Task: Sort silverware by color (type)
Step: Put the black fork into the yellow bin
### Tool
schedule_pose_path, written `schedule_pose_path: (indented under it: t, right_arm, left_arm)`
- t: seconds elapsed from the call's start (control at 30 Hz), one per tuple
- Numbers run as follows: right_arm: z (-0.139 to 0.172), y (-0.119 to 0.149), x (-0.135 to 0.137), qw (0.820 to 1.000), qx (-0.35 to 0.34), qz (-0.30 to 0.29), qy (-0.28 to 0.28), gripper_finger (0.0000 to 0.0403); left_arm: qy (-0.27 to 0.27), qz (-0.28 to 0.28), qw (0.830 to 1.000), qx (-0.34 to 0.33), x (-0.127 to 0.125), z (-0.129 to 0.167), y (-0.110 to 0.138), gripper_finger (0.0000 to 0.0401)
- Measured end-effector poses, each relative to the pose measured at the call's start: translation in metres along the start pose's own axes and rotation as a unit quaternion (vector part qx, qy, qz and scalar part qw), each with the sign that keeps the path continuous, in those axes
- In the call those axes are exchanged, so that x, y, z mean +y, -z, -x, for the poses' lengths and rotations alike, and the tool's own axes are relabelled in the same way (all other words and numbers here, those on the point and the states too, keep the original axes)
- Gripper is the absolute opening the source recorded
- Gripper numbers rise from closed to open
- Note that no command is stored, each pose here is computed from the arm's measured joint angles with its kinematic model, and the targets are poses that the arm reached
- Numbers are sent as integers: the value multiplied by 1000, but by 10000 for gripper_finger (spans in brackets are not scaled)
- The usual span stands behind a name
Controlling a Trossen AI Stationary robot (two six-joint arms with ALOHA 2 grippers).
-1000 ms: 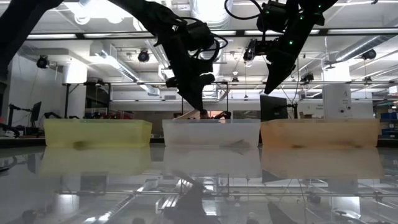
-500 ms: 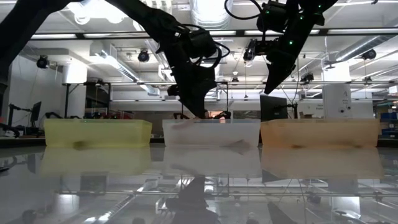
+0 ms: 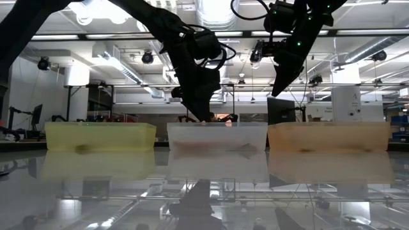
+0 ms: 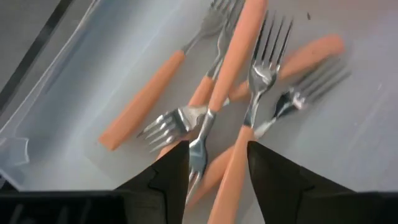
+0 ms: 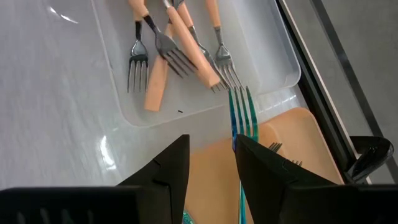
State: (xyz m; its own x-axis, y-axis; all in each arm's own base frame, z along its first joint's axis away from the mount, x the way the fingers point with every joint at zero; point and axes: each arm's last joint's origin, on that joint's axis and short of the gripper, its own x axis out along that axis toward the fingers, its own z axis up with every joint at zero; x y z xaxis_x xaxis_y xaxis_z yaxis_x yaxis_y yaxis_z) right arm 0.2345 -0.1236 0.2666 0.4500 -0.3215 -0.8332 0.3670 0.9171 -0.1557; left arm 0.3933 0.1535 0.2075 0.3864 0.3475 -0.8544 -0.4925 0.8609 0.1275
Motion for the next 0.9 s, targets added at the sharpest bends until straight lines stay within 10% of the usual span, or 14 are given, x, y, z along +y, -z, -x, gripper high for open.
schedule_pose_path:
  t: [0.5, 0.9]
  right_arm:
    - [0, 0, 0, 1000, 0, 0, 0, 121]
    - [0, 0, 0, 1000, 0, 0, 0, 121]
  left_arm:
    - [48, -60, 997, -20, -39, 90, 9, 144]
    - [61, -88, 984, 140, -113, 166, 86, 144]
